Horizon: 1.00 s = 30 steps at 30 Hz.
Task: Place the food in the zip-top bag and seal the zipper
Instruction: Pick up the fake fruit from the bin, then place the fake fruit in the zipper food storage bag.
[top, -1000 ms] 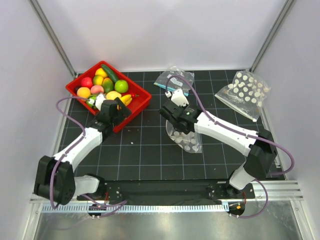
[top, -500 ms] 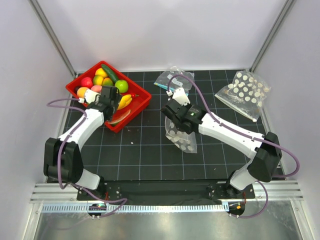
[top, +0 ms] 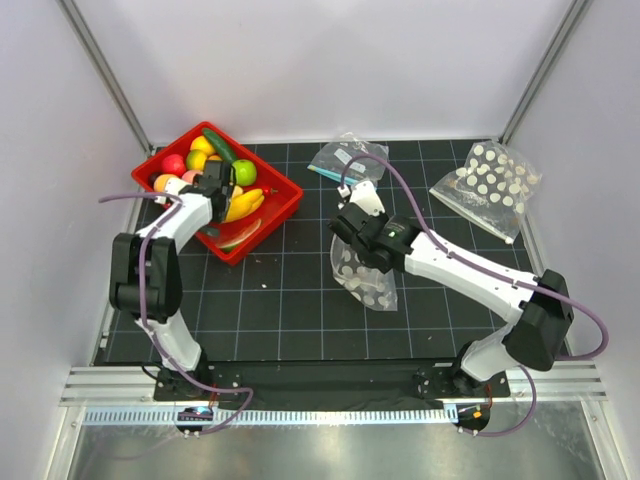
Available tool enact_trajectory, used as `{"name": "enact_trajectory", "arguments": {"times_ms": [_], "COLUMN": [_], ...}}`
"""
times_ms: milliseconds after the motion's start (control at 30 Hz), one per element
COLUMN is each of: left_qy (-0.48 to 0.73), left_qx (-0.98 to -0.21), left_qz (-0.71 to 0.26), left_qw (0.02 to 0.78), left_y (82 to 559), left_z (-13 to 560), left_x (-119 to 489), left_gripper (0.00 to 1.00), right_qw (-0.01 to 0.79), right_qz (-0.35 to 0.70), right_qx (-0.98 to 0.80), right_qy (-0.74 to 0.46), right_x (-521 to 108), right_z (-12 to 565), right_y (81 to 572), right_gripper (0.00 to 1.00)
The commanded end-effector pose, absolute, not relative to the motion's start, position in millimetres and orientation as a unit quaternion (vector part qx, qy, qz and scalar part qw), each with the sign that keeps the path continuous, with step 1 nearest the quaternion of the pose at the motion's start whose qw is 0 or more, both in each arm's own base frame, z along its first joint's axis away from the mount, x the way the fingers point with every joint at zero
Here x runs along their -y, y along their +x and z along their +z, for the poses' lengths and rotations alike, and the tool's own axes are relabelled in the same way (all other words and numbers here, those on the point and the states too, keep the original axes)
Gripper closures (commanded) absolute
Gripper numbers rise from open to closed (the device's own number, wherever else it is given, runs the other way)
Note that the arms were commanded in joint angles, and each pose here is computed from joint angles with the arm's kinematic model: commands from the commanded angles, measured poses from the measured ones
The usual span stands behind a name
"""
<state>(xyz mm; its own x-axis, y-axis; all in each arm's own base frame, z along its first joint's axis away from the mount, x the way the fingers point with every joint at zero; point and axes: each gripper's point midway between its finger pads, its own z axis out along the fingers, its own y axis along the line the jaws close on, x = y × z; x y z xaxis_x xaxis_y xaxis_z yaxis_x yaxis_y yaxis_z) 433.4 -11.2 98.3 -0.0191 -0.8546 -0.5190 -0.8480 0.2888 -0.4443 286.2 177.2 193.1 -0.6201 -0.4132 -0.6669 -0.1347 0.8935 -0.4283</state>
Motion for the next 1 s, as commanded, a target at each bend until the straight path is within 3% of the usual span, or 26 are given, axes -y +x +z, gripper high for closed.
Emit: {"name": "enact_trajectory", "arguments": {"times_ms": [0, 100, 200, 300, 333, 367, 467, 700, 900, 967], "left_qy": [-0.603, -0.604, -0.6, -0.596, -0.595, -0.593, -0.587, -0.522, -0.5, -0.49], "left_qx": [-0.705, -0.719, -0.731, -0.731, -0.728, -0.726, -0.72, -0.742, -0.738, -0.723], "left_qz": [0.014, 0.0, -0.007, -0.011, -0.015, -0.022, -0.049, -0.122, -0.21, -0.255], "left_qw": [0.372, 0.344, 0.323, 0.333, 0.34, 0.348, 0.368, 0.403, 0.401, 0.414], "left_y": [449, 463, 464, 462, 461, 462, 456, 437, 409, 410], "left_z": [95, 82, 73, 78, 83, 88, 112, 163, 175, 186], "left_x": [2, 6, 9, 7, 7, 7, 9, 33, 62, 74], "left_gripper": [0.05, 0.06, 0.23, 0.33, 0.38, 0.52, 0.78, 0.79, 0.84, 0.9], "right_qw": [0.431, 0.433, 0.434, 0.434, 0.433, 0.433, 0.436, 0.442, 0.448, 0.447], "right_qz": [-0.145, -0.141, -0.137, -0.137, -0.137, -0.137, -0.136, -0.135, -0.125, -0.123], "right_qx": [-0.881, -0.881, -0.881, -0.882, -0.882, -0.882, -0.882, -0.88, -0.879, -0.879], "right_qy": [-0.134, -0.128, -0.126, -0.123, -0.122, -0.122, -0.12, -0.113, -0.106, -0.107], "right_x": [-175, -173, -172, -170, -170, -170, -170, -169, -170, -171], "right_z": [210, 211, 210, 207, 206, 205, 204, 206, 209, 208], "right_y": [285, 283, 281, 279, 279, 279, 279, 280, 280, 280], "right_gripper": [0.99, 0.99, 0.99, 0.99, 0.99, 0.99, 0.99, 0.99, 0.99, 0.99]}}
